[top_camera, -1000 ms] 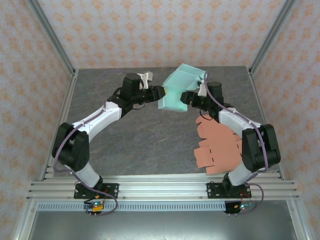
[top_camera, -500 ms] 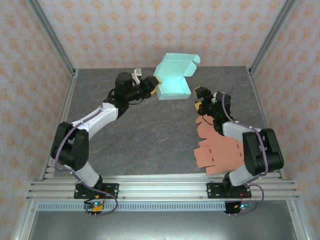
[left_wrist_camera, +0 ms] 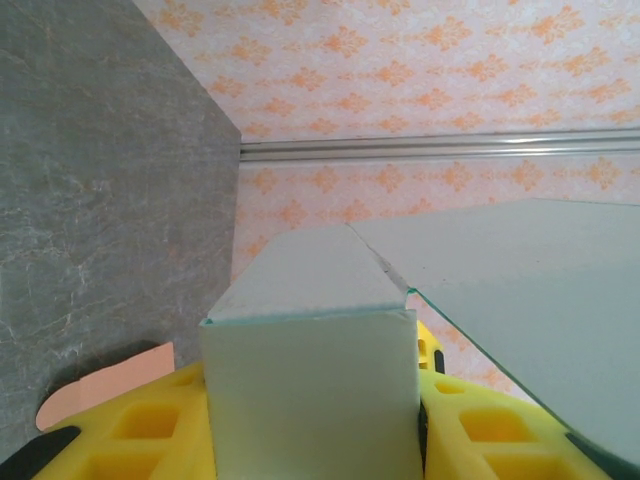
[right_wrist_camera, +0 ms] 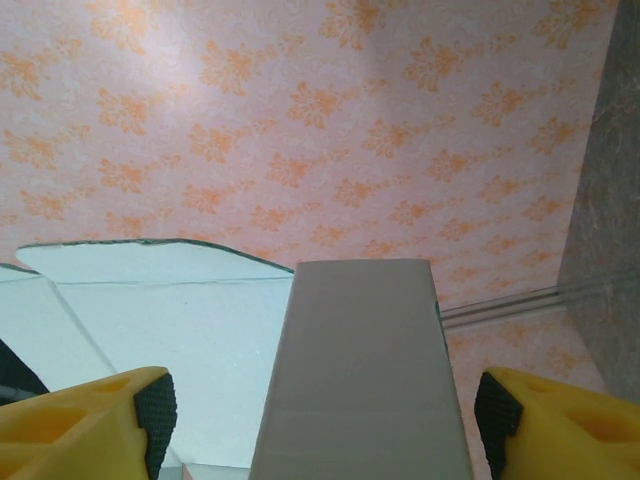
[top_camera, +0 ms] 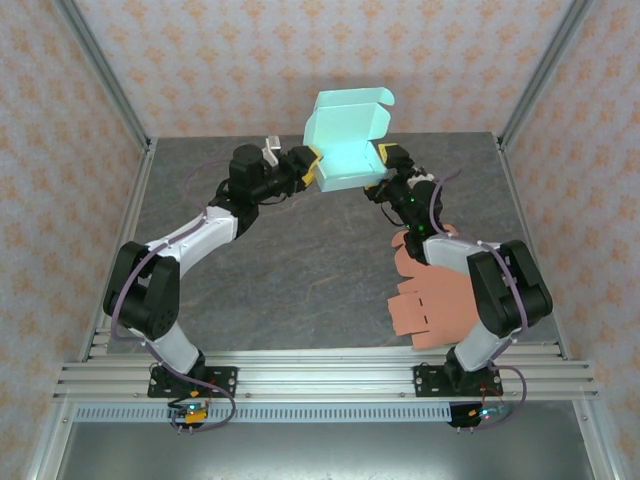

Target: Fold the paper box

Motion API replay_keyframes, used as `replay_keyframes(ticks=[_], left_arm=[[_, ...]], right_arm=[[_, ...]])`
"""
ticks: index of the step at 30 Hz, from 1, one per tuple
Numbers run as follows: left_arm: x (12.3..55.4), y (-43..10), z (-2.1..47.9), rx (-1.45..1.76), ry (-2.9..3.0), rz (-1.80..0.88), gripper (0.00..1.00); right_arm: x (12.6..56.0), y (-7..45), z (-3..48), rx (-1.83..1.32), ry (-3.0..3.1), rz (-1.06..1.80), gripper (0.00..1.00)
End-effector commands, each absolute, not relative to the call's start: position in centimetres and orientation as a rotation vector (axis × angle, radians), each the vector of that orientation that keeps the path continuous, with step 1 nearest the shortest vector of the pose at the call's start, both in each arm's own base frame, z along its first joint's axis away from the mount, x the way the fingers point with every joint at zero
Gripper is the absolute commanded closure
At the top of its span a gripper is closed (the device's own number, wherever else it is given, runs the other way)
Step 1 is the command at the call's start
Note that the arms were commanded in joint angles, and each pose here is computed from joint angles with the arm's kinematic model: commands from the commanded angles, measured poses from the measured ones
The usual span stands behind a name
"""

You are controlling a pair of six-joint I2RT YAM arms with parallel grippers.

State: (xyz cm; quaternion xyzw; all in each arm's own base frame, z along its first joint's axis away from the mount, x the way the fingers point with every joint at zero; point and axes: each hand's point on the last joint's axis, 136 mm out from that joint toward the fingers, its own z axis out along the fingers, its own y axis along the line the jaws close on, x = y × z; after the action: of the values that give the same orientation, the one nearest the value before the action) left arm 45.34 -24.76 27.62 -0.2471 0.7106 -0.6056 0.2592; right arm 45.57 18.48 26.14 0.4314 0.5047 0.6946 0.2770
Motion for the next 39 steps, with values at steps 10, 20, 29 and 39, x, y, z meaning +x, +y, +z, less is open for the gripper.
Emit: replay_keyframes(ticks=[10,20,29,39], left_arm=[[45.0,-24.5,29.0,-0.623,1.874,-1.650,0.71],[44.7,-24.5,29.3,-0.601,1.870,-1.652,0.71],[44.7,-24.3,29.1,-0.589,1.876,-1.630,0.71],[44.7,-24.2,28.8,-0.591,1.885,-1.616,0.71]], right_arm=[[46.3,19.8,27.5,1.062,1.377,1.928,0.34],[46.7,20.9,26.1,1.035,1.509,1.871,0.46],[46.7,20.5,25.3,1.046,1.528,1.847,0.53],[47.0,18.5,26.9,1.059,1.489,1.813,0.27]])
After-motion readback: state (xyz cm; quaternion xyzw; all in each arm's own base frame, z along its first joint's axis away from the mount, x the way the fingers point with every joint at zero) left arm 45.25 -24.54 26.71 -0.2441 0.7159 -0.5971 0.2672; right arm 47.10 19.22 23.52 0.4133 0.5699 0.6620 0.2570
